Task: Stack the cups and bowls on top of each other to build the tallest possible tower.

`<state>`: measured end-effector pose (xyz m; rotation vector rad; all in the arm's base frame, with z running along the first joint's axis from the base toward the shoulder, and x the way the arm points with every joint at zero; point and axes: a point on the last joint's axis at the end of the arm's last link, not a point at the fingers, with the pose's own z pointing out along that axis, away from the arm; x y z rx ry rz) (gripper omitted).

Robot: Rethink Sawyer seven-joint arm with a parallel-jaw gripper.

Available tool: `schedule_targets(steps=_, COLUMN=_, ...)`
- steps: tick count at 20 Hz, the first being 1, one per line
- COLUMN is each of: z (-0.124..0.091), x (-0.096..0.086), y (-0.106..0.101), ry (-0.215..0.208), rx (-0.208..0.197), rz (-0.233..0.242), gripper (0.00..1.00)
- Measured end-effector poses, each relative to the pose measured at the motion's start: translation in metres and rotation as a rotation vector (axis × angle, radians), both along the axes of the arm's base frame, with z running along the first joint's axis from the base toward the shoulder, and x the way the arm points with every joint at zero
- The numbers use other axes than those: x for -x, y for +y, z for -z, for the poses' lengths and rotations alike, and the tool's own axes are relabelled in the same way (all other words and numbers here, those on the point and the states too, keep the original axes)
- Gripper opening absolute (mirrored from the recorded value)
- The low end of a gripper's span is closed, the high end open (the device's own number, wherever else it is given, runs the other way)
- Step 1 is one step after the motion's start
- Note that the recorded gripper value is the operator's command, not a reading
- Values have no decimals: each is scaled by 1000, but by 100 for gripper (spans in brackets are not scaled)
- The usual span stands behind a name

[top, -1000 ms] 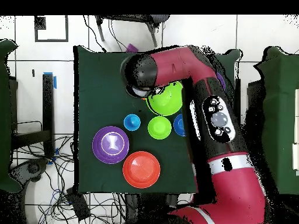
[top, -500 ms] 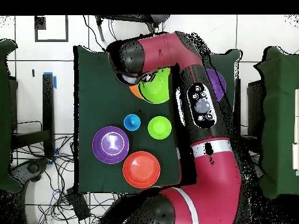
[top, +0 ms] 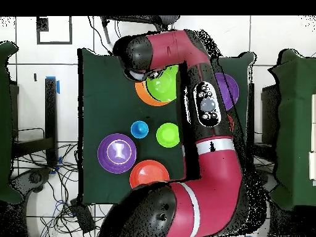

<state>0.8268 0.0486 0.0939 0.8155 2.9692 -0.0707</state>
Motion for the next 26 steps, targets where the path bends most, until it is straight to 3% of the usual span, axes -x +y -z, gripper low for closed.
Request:
schedule_targets(steps=9, z=16, x=-3, y=-8, ry=6, rx=0, rz=15, gripper=0)
schedule_targets(steps=26, z=18, x=0, y=8, ry=12, rx=13, rz=-6, gripper=0)
